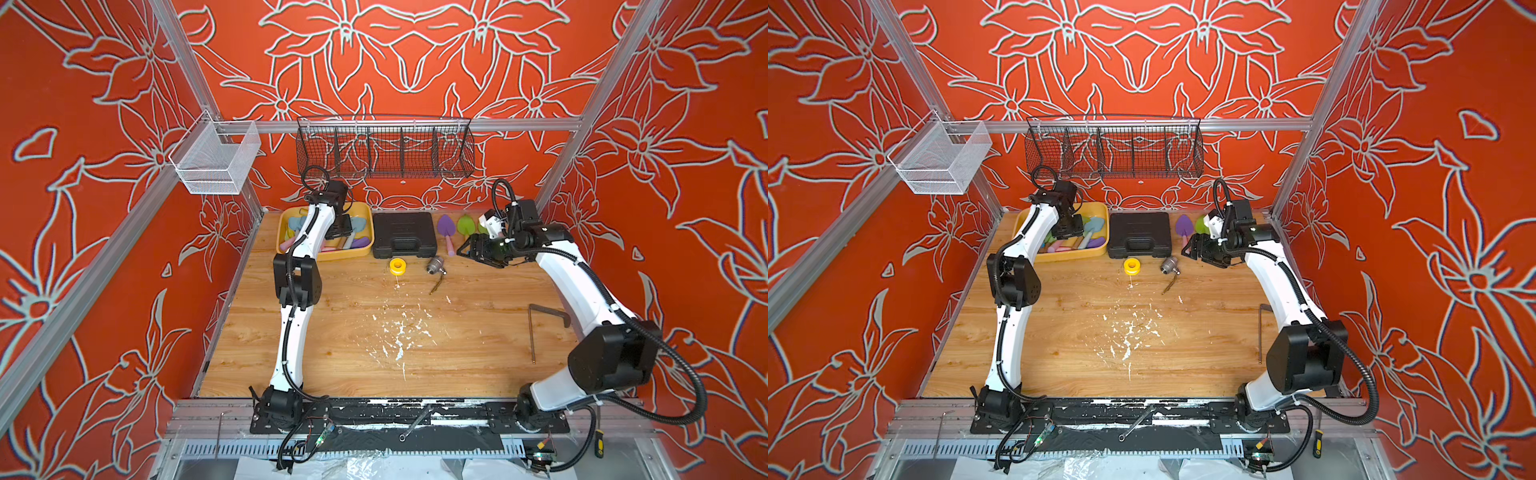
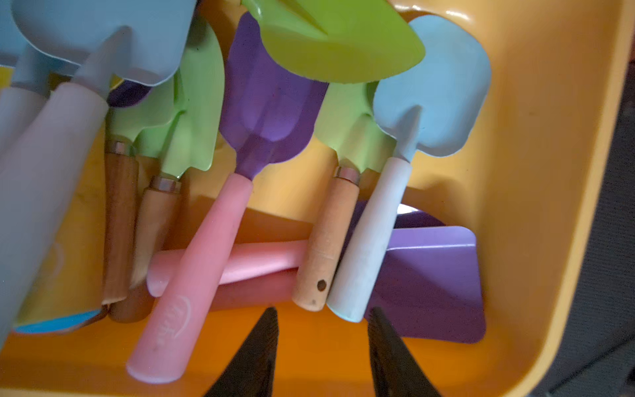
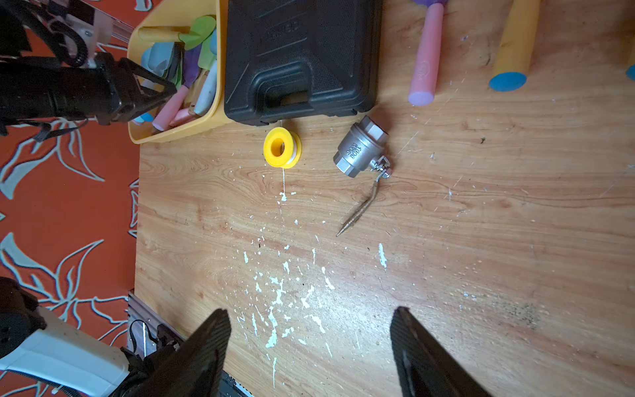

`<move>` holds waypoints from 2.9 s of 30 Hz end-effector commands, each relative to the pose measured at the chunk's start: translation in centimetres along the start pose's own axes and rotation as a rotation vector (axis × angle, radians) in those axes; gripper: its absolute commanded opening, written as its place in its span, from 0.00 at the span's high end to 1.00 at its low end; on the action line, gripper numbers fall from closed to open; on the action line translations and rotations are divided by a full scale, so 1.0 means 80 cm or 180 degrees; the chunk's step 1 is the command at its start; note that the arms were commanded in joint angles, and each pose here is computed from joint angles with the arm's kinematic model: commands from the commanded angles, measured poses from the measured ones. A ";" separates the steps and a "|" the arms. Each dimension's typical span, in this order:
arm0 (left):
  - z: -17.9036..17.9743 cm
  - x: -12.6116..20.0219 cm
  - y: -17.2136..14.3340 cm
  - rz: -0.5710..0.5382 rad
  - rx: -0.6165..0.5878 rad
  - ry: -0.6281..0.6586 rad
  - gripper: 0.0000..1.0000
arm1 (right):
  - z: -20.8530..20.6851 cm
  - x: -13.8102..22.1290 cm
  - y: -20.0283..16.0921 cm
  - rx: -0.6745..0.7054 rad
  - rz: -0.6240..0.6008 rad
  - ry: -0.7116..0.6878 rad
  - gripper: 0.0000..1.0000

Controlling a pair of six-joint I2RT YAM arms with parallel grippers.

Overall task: Take the shovel out of the storage box
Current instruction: Pick up the shovel from the storage box, then place the shovel at the corner of the board.

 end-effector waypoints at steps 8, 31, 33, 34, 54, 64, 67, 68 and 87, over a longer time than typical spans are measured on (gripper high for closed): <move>-0.002 -0.054 -0.016 0.0315 -0.0145 -0.0125 0.60 | 0.011 0.006 -0.009 0.0002 -0.0029 0.0006 0.24; 0.008 -0.017 -0.015 0.0263 -0.0053 -0.0126 0.94 | 0.013 0.003 -0.016 -0.0104 -0.0065 -0.0068 0.25; 0.008 0.002 -0.016 0.0252 -0.0027 -0.0180 0.97 | 0.012 0.002 -0.017 -0.0108 -0.0063 -0.0076 0.25; 0.007 0.010 -0.017 0.0258 -0.0019 -0.0225 0.98 | 0.012 0.001 -0.017 -0.0113 -0.0062 -0.0076 0.25; 0.015 0.132 -0.062 0.0553 0.0404 -0.0690 1.00 | 0.005 -0.020 -0.015 -0.0237 -0.0028 0.0047 0.25; -0.010 0.195 -0.091 0.0199 0.0566 -0.1235 1.00 | 0.028 -0.019 -0.007 -0.0455 -0.0162 0.0396 0.27; -0.033 0.211 -0.112 0.0108 0.0506 -0.1305 1.00 | 0.048 -0.023 -0.007 -0.0496 -0.0158 0.0578 0.27; -0.042 0.217 -0.121 0.0080 0.0485 -0.1324 1.00 | 0.056 -0.026 -0.009 -0.0500 -0.0139 0.0640 0.27; -0.195 0.240 -0.196 -0.0011 0.0206 -0.1749 1.00 | 0.144 -0.082 -0.034 -0.0466 0.0255 0.1128 0.35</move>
Point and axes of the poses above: each gripper's point midway between its finger pads, its own x axis back along the fingers, its own z axis along the line the jaws close on, y = z × x, the point moved 8 cm from there along x, back along the fingers, and after that the axes turned 4 degrees about -x, right-handed, at the moved point
